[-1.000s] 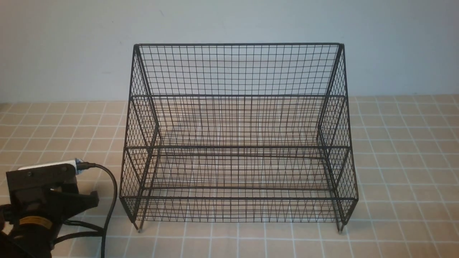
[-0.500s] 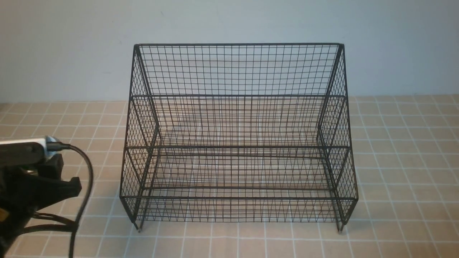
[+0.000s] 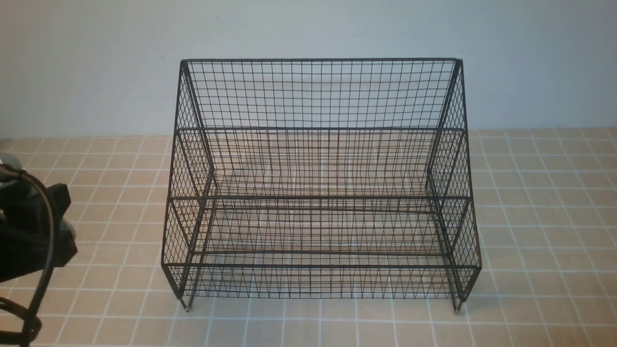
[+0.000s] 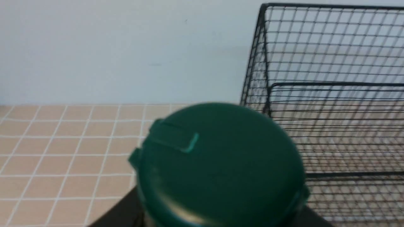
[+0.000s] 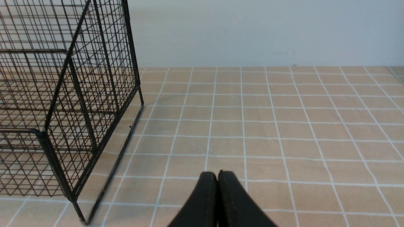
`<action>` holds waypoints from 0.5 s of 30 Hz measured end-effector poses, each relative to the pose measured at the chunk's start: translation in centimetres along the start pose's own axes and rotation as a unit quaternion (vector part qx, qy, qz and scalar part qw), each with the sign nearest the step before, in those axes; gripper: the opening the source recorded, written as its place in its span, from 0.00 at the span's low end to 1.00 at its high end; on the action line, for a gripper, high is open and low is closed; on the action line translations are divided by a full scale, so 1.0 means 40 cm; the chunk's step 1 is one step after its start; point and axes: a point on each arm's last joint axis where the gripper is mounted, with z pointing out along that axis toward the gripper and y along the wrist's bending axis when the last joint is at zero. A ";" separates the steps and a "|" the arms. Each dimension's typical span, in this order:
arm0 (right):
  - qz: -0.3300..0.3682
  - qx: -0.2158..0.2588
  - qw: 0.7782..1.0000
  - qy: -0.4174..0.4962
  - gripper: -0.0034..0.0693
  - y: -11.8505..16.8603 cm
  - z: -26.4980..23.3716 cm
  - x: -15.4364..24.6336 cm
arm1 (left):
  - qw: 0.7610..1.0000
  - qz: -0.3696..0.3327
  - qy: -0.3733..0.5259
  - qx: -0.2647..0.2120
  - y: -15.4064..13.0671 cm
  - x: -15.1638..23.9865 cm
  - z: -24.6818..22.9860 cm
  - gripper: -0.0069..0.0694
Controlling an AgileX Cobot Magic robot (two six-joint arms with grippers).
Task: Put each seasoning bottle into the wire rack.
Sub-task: Use the left arm to put the condiment bottle back on the shelf
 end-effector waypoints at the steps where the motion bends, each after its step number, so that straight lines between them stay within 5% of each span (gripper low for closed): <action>1: 0.000 0.000 1.000 0.000 0.03 0.000 0.000 0.000 | 1.000 0.003 0.005 0.012 -0.009 0.001 0.000 0.50; 9: 0.000 0.000 1.000 0.000 0.03 0.000 0.000 0.000 | 0.991 0.036 0.005 0.131 -0.115 0.012 0.033 0.50; 15: 0.000 0.000 1.000 0.000 0.03 0.000 0.000 0.000 | 0.983 0.055 0.003 0.177 -0.194 0.044 0.105 0.50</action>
